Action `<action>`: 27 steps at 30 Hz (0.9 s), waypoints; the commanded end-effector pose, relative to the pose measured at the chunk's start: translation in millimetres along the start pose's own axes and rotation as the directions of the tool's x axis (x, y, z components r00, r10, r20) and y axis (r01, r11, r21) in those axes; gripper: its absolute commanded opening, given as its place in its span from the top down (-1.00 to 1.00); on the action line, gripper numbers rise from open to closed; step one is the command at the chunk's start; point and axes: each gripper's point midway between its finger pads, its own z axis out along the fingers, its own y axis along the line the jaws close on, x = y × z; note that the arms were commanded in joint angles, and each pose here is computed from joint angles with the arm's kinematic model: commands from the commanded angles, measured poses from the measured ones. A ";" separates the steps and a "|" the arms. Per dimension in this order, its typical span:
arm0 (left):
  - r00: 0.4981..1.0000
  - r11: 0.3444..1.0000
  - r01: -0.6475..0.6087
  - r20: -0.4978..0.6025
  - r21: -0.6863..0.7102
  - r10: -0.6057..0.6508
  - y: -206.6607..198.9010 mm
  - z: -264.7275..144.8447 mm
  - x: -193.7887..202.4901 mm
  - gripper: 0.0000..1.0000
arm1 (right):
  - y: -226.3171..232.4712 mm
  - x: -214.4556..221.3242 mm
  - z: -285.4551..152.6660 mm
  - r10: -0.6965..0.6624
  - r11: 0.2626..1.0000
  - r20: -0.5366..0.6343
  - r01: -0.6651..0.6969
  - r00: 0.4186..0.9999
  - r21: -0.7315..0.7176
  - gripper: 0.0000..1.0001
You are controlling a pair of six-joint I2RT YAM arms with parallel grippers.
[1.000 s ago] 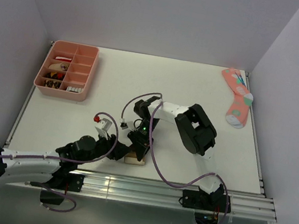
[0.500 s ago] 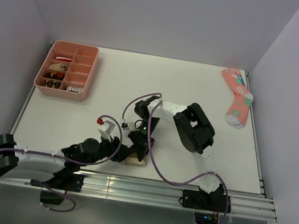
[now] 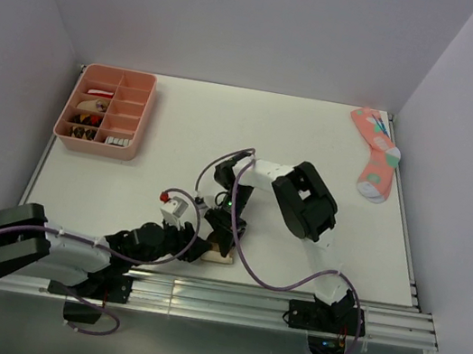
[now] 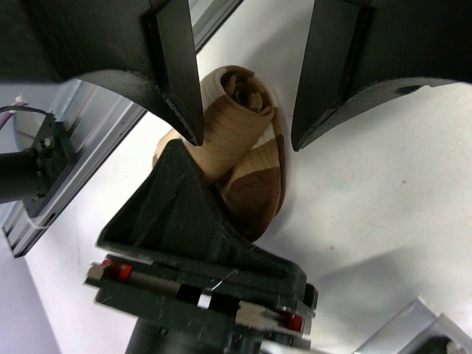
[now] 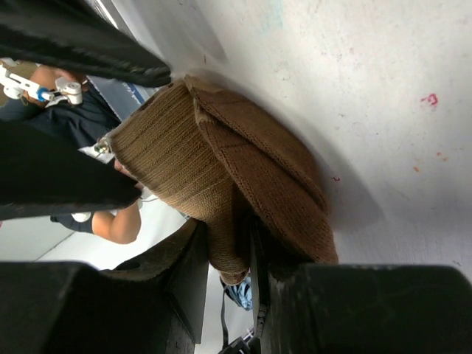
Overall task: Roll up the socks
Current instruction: Roll the sock at the center of the board.
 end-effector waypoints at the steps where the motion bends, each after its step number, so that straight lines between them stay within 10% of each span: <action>1: 0.999 0.999 -0.038 -0.033 0.005 0.038 11.5 -7.8 17.0 -0.14 | -95.0 0.6 11.5 -0.072 0.942 -0.099 0.101 0.992 0.321 0.49; 22: 0.988 0.998 -0.055 -0.145 0.025 0.058 3.0 7.2 35.9 -0.10 | -98.9 1.1 9.4 -0.059 0.940 -0.088 0.085 0.994 0.331 0.47; 27: 0.983 0.998 -0.065 -0.171 -0.006 0.063 6.9 11.0 39.5 0.38 | -99.1 -0.4 8.9 -0.056 0.939 -0.082 0.080 0.995 0.335 0.46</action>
